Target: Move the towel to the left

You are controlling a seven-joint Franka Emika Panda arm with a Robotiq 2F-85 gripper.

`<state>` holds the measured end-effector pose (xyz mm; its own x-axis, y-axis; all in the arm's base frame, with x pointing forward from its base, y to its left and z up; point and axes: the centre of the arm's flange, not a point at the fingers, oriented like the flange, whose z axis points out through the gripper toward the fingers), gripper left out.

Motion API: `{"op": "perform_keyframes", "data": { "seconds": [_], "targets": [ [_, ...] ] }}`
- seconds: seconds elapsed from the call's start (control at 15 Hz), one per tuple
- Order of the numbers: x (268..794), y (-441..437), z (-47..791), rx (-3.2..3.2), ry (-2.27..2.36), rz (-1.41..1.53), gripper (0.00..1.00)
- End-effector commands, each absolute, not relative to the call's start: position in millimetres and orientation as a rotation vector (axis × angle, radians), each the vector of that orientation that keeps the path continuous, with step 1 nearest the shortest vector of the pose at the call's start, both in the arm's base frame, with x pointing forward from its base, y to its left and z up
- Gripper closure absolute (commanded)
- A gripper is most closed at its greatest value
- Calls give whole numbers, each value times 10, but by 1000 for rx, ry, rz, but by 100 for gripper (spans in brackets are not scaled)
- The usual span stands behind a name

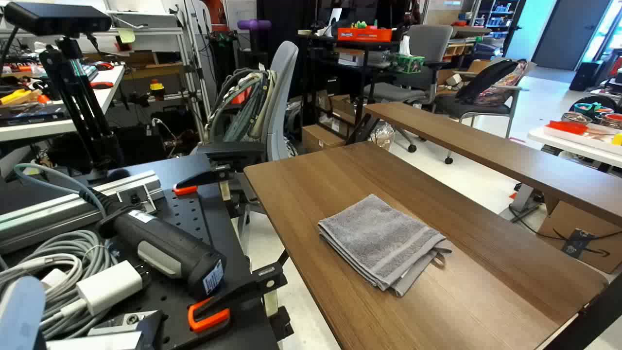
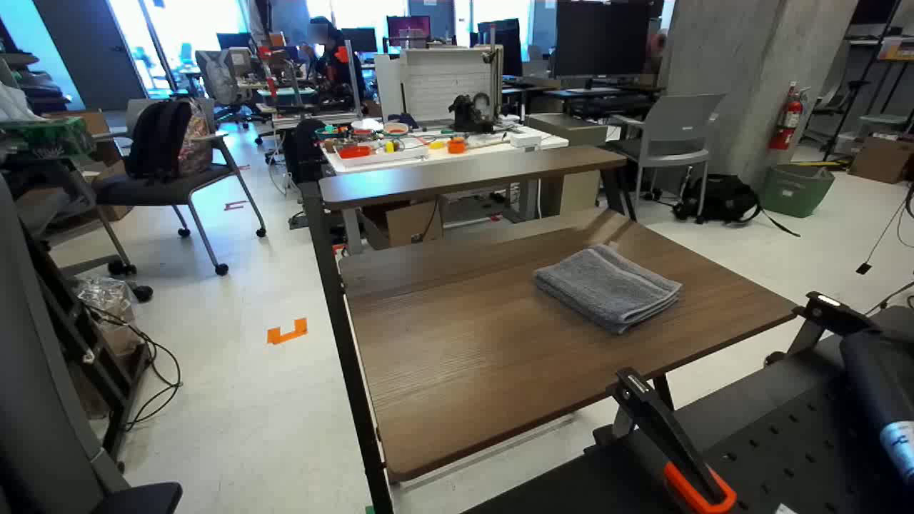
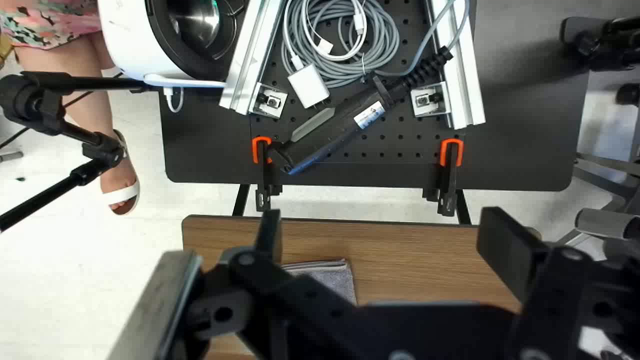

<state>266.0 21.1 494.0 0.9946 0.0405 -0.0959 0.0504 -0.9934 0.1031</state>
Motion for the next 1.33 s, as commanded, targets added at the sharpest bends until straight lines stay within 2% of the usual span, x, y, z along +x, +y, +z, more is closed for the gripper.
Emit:
{"op": "perform_keyframes", "data": {
  "seconds": [0.0, 0.47, 0.87, 1.27],
  "targets": [
    [2660, 211, 4940, 3032, 69, -142, 0],
    [2812, 229, 4921, 3062, 35, -66, 0],
    [3483, 143, 4830, 3153, -23, 99, 0],
    [4423, -151, 4318, 3205, -197, 143, 0]
  ]
}}
